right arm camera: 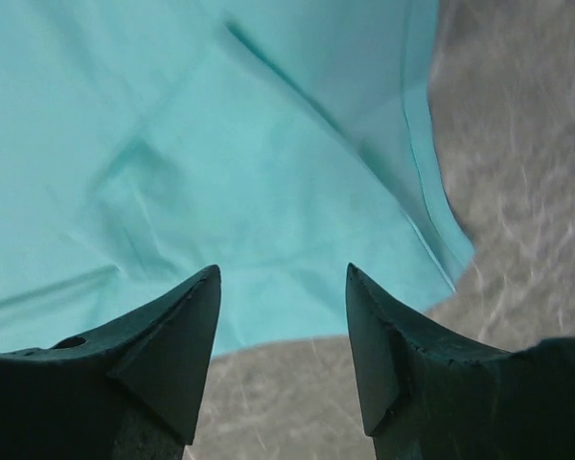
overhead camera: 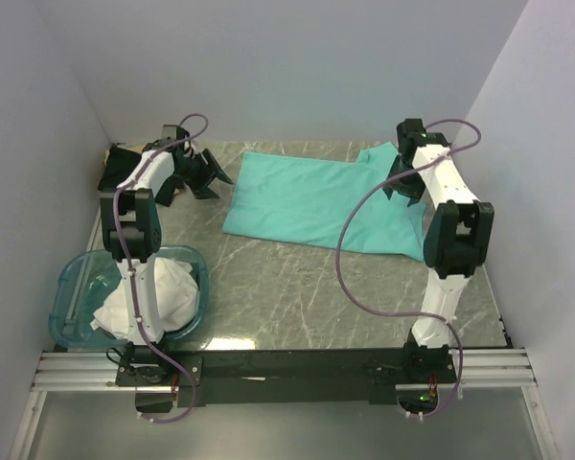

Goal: Fold and stack the t-shirts
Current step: Fold the tshirt

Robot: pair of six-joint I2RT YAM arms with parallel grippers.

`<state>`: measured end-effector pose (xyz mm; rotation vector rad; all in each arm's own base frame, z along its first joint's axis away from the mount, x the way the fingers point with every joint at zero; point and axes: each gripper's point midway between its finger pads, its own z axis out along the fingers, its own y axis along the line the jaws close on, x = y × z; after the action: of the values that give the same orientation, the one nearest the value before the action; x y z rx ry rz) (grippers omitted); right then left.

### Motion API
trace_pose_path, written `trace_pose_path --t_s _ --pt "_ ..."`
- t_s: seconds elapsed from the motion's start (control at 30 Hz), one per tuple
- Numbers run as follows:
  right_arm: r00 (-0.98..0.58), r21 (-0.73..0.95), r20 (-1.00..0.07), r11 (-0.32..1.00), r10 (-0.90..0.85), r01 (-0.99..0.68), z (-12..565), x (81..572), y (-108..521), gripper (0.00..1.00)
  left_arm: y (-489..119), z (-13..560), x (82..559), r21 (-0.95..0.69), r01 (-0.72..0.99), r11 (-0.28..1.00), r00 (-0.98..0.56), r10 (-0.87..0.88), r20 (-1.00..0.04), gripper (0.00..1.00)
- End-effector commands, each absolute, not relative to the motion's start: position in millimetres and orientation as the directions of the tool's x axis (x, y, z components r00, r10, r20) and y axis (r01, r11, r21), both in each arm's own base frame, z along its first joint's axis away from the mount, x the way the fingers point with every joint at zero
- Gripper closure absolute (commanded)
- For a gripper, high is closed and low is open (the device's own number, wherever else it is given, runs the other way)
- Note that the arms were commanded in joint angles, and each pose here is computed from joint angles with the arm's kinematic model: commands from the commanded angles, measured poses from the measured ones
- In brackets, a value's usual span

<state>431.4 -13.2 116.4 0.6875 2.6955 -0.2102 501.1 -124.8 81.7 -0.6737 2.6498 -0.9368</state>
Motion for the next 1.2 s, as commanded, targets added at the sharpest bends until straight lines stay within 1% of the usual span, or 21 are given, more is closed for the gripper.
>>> trace_pose_path --t_s 0.0,0.03,0.07,0.1,0.17,0.2,0.27,0.3,0.37,0.47,0.67,0.87,1.0,1.17 --pt "-0.791 0.021 -0.395 0.865 0.468 0.502 134.4 408.6 -22.3 0.38 -135.2 128.1 503.8 -0.615 -0.197 0.764 -0.854 -0.442 -0.275 0.32" --pt "-0.78 0.044 -0.404 0.862 0.478 0.505 139.9 400.7 -22.3 0.39 -140.3 127.6 500.9 -0.61 -0.183 0.771 -0.859 -0.427 -0.282 0.32" --pt "-0.793 0.057 -0.369 0.863 0.485 0.502 125.2 388.4 -18.7 0.39 -154.5 126.3 495.6 -0.611 -0.161 0.775 -0.873 -0.4 -0.278 0.32" --pt "-0.782 0.079 -0.375 0.857 0.498 0.508 128.8 381.3 -21.2 0.39 -162.2 122.1 490.5 -0.613 -0.154 0.775 -0.884 -0.386 -0.265 0.32" --pt "-0.793 0.083 -0.336 0.854 0.509 0.513 112.3 362.5 -18.8 0.4 -182.9 113.7 480.6 -0.629 -0.137 0.765 -0.908 -0.351 -0.229 0.33" --pt "-0.784 0.09 -0.344 0.849 0.517 0.521 114.7 356.2 -21.3 0.4 -189.3 110.6 477.1 -0.634 -0.135 0.762 -0.915 -0.342 -0.216 0.33" --pt "-0.787 0.099 -0.314 0.843 0.531 0.529 100.3 342.7 -20.4 0.4 -203.8 105.3 470.8 -0.653 -0.116 0.748 -0.929 -0.315 -0.196 0.33" --pt "-0.776 0.11 -0.313 0.833 0.547 0.543 99.0 339.0 -23.5 0.4 -207.6 97.7 465.3 -0.659 -0.126 0.741 -0.935 -0.311 -0.17 0.33" --pt "-0.77 0.124 -0.301 0.824 0.562 0.553 87.7 333.4 -25.3 0.4 -212.1 86.7 459.7 -0.668 -0.134 0.732 -0.944 -0.3 -0.14 0.33" --pt "-0.761 0.155 -0.287 0.812 0.582 0.563 76.9 333.1 -27.6 0.41 -207.0 66.6 449.1 -0.633 -0.151 0.759 -0.953 -0.282 -0.111 0.34" --pt "-0.76 0.205 -0.264 0.804 0.594 0.558 60.9 346.5 -25.2 0.41 -200.1 53.9 438.7 -0.611 -0.129 0.781 -0.961 -0.251 -0.119 0.34" --pt "-0.779 0.142 -0.239 0.815 0.58 0.563 40.1 347.9 -36.5 0.41 -191.5 37.6 435.0 -0.578 -0.14 0.804 -0.959 -0.256 -0.123 0.34" --pt "-0.794 0.067 -0.203 0.817 0.573 0.573 22.7 337.6 -50.0 0.42 -186.4 32.9 434.9 -0.568 -0.153 0.809 -0.955 -0.269 -0.126 0.34" --pt "-0.808 -0.032 -0.195 0.819 0.556 0.572 16.5 323.2 -68.1 0.42 -178.0 31.6 438.1 -0.528 -0.148 0.836 -0.951 -0.267 -0.155 0.34"
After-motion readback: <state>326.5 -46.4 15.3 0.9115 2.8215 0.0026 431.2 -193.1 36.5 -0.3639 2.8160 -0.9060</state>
